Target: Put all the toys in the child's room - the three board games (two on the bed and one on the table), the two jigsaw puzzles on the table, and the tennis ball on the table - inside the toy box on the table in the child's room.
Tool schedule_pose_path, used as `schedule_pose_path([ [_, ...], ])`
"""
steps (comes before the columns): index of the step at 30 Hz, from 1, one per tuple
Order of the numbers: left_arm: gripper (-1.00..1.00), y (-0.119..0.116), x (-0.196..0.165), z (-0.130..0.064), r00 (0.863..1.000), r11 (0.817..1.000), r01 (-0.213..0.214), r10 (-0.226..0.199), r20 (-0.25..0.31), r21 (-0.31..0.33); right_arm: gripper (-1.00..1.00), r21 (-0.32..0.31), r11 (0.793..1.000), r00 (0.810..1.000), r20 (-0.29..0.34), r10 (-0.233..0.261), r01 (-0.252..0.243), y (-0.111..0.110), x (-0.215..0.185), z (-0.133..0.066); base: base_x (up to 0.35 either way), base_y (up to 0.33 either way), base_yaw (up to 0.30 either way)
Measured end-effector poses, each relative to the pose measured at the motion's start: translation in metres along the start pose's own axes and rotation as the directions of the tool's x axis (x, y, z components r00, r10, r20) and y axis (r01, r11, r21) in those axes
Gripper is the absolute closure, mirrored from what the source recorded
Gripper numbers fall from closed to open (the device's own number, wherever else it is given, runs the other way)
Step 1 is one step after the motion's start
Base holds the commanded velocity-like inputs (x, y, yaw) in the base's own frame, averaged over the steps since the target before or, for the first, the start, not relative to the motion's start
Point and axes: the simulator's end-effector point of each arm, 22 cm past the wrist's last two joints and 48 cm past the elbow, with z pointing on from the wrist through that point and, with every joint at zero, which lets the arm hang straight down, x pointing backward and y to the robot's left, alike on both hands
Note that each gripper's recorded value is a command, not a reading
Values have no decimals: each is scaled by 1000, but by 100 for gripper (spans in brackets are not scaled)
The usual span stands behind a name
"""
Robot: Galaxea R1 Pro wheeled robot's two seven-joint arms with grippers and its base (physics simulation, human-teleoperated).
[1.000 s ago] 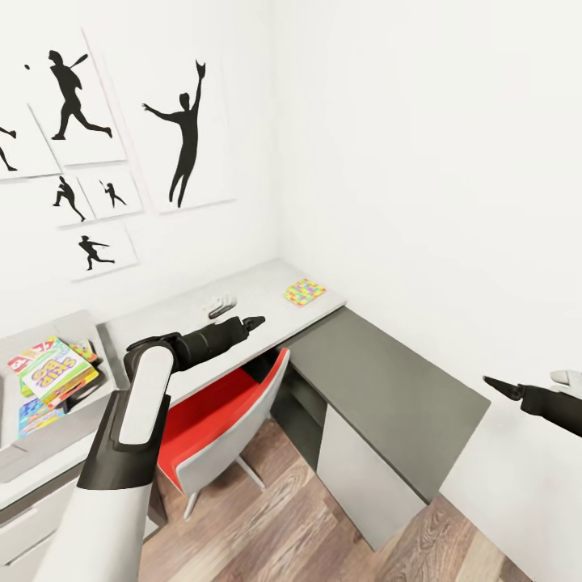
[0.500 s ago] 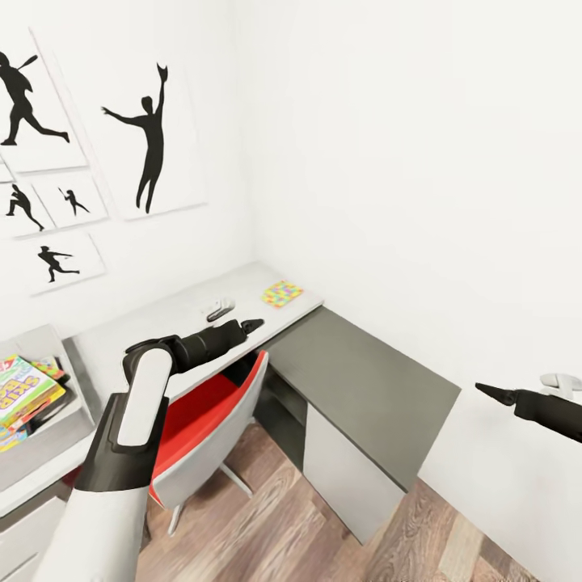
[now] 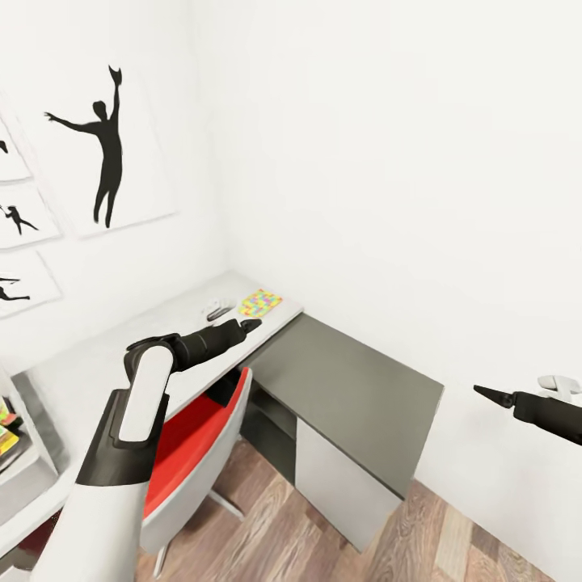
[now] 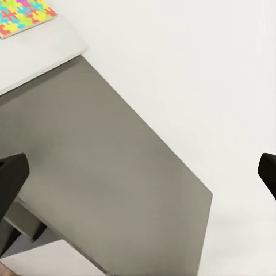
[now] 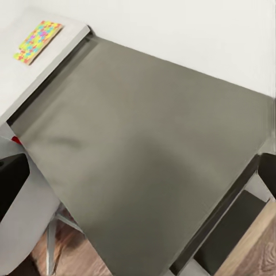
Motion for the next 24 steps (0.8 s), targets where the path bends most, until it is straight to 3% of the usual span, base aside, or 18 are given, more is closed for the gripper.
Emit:
schedule_pose_path([
  [12,-100,-1,-4,0,1000,1000,-6,6,4,-2,-100,-1,1000,1000,5,-1,1,1,-2,-1,109,27,-244],
  [24,-100,6,-9,-2,1000,1000,-9,9,10,-15,-100,-3,1000,1000,9,-6,6,3,-4,-2,26,14,-57],
])
